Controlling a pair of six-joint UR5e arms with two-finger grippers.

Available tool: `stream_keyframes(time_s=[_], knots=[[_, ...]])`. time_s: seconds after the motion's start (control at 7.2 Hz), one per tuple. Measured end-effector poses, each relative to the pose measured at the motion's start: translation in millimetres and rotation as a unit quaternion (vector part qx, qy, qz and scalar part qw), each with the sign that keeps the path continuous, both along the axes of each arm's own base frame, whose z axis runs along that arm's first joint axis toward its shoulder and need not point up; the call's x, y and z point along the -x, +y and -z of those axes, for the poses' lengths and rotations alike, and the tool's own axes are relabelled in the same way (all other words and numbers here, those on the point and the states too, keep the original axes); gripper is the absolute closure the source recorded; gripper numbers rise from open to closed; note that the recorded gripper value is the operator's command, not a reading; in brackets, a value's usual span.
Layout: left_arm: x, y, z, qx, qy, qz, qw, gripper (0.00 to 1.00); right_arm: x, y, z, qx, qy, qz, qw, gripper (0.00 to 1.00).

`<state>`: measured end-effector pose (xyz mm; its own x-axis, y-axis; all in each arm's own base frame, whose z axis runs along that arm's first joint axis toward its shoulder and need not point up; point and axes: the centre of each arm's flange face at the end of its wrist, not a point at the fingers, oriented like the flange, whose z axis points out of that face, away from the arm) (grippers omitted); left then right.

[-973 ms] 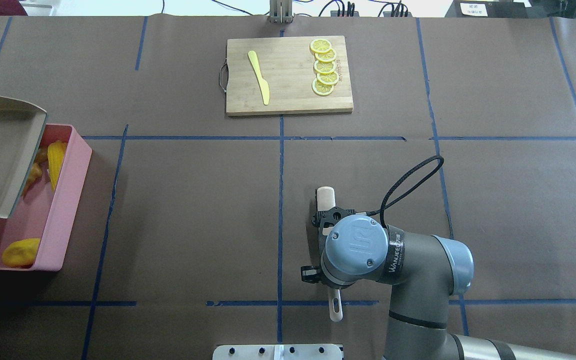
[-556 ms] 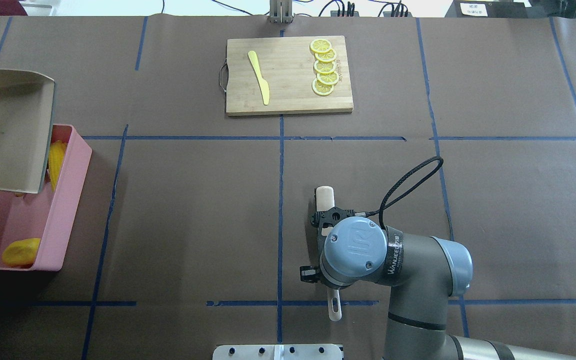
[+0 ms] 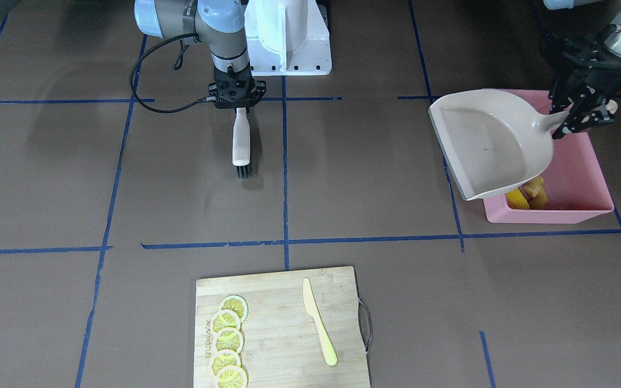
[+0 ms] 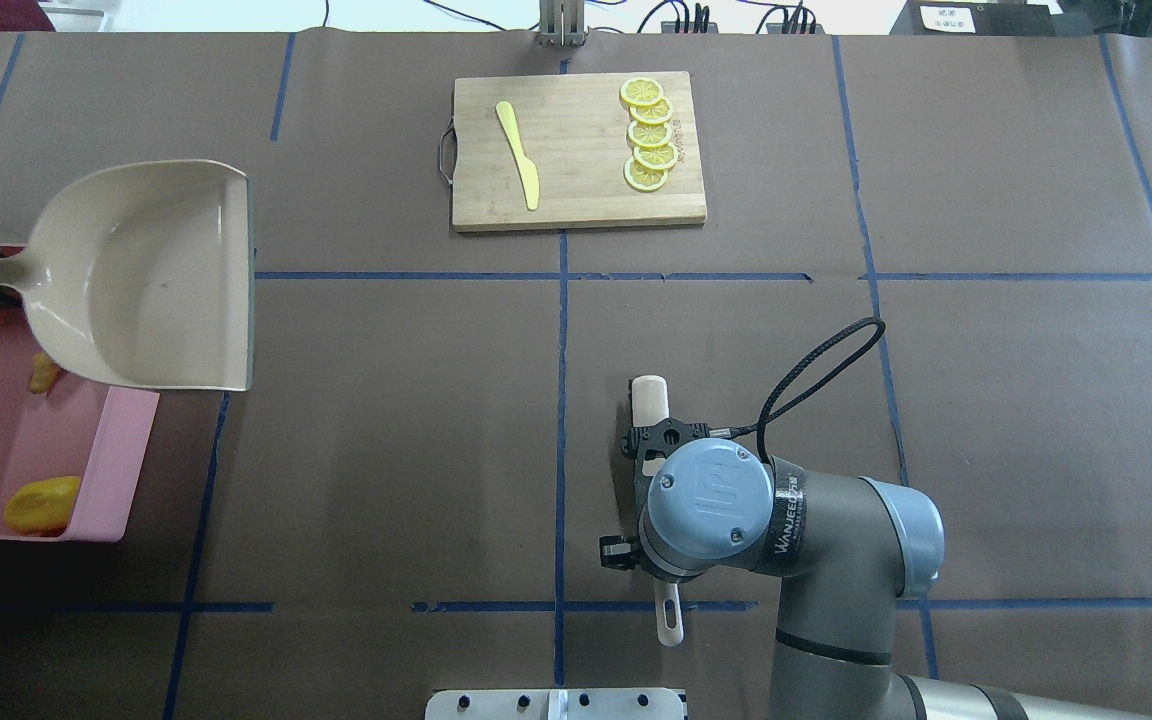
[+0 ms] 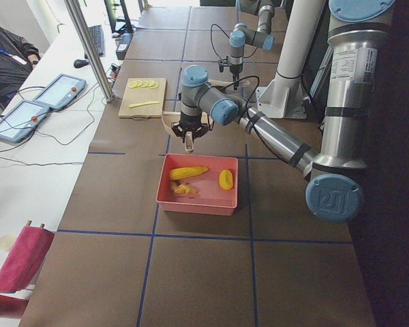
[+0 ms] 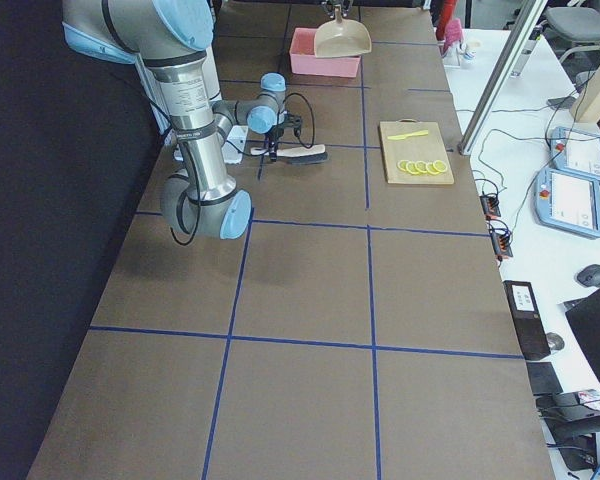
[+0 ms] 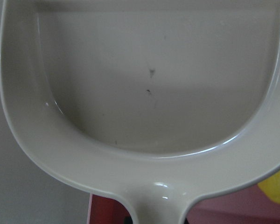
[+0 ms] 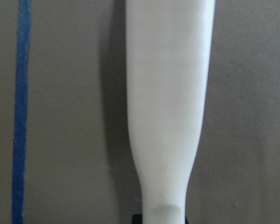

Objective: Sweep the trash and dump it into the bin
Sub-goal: 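Turn the empty dustpan upright with the left gripper above the bin, then lower the beige dustpan onto the table beside the bin with the left gripper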

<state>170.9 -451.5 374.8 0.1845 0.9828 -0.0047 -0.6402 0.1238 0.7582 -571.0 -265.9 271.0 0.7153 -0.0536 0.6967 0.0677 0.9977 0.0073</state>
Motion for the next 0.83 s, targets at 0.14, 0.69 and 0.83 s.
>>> stream_keyframes(time_s=[0.14, 0.69, 0.83], knots=[[-30, 5, 15, 0.019, 0.012, 0.004, 0.9997, 1.0, 0, -1, 0, -0.001, 0.0, 0.003, 1.0, 1.0], [-133, 34, 57, 0.059, 0.023, 0.018, 0.9978, 1.0, -16, -27, 0, 0.02, -0.005, 0.028, 0.9994, 1.0], [-159, 44, 66, 0.059, 0.022, 0.017, 0.9979, 1.0, -20, -36, -3, 0.029, -0.005, 0.034, 0.999, 1.0]])
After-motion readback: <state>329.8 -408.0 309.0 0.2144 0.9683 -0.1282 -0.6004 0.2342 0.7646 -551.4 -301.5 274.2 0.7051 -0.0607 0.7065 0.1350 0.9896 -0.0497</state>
